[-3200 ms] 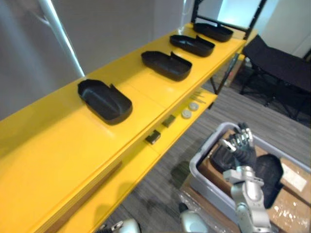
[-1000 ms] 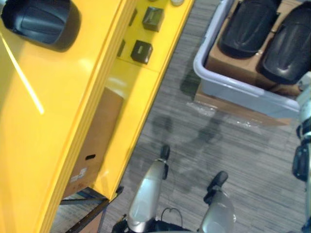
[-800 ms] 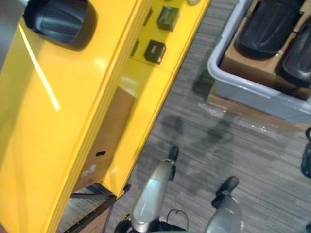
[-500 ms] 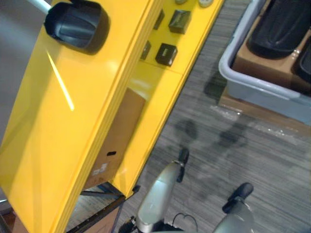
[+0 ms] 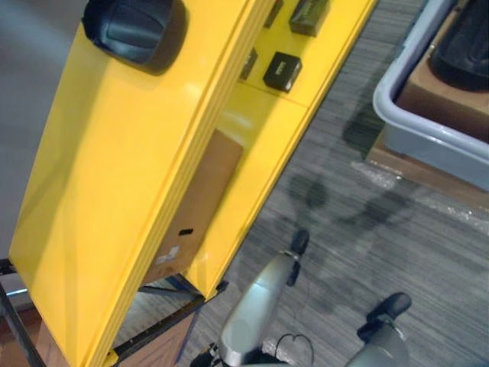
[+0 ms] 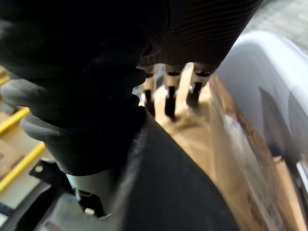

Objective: Walk over and take plastic housings, then place them on the shelf

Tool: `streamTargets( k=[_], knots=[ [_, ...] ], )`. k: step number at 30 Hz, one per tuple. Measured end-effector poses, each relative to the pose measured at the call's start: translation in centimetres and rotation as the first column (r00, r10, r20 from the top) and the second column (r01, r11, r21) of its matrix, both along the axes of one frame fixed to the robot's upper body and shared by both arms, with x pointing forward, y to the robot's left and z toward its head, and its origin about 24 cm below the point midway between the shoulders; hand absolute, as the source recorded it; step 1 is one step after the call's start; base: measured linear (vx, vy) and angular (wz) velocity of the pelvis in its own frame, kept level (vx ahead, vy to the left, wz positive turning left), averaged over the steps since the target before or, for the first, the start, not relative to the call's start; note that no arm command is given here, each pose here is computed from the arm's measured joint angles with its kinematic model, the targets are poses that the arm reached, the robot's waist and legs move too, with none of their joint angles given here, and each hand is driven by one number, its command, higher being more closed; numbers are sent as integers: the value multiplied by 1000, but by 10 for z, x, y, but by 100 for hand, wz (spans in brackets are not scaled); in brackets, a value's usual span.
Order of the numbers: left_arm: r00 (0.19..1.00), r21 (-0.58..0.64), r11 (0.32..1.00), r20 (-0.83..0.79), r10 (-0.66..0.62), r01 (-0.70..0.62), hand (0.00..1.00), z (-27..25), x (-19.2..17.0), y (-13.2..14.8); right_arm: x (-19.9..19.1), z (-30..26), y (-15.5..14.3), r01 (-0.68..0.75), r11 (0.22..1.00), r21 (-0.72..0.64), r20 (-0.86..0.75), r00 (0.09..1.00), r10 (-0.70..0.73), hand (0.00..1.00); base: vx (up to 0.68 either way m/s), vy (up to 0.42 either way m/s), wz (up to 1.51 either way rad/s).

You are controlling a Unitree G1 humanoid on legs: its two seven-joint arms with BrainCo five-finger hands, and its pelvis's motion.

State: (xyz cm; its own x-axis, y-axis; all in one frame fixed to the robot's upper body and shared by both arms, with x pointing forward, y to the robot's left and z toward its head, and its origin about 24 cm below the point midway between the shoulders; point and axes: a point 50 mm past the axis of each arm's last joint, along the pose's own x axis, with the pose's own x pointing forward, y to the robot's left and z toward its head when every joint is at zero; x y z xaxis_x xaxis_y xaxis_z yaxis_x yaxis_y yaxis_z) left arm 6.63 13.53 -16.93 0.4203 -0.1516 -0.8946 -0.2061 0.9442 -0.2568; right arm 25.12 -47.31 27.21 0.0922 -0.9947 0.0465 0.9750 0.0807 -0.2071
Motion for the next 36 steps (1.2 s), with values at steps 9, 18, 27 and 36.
streamTargets(
  k=[9, 18, 27, 36],
  knots=[
    [999, 16, 1000, 36, 5, -6, 0, 1, 1, 2, -7, -4, -5, -1, 1000, 22, -155, 988, 4, 100, 1, -2, 0],
    [986, 91, 994, 160, 39, -54, 0, 11, 24, 16, 0, -15, 1, 1, 997, -78, -420, 907, -34, 100, -5, -10, 2],
    [920, 14, 992, 375, 114, -128, 0, 38, 66, 10, 25, -13, 18, -104, 980, -168, -473, 881, 13, 100, -12, -32, -3],
    [753, -62, 974, 624, 207, -217, 0, 88, 118, 12, 40, -12, 31, -153, 963, -221, -486, 874, 27, 100, -15, -25, -10]
  ],
)
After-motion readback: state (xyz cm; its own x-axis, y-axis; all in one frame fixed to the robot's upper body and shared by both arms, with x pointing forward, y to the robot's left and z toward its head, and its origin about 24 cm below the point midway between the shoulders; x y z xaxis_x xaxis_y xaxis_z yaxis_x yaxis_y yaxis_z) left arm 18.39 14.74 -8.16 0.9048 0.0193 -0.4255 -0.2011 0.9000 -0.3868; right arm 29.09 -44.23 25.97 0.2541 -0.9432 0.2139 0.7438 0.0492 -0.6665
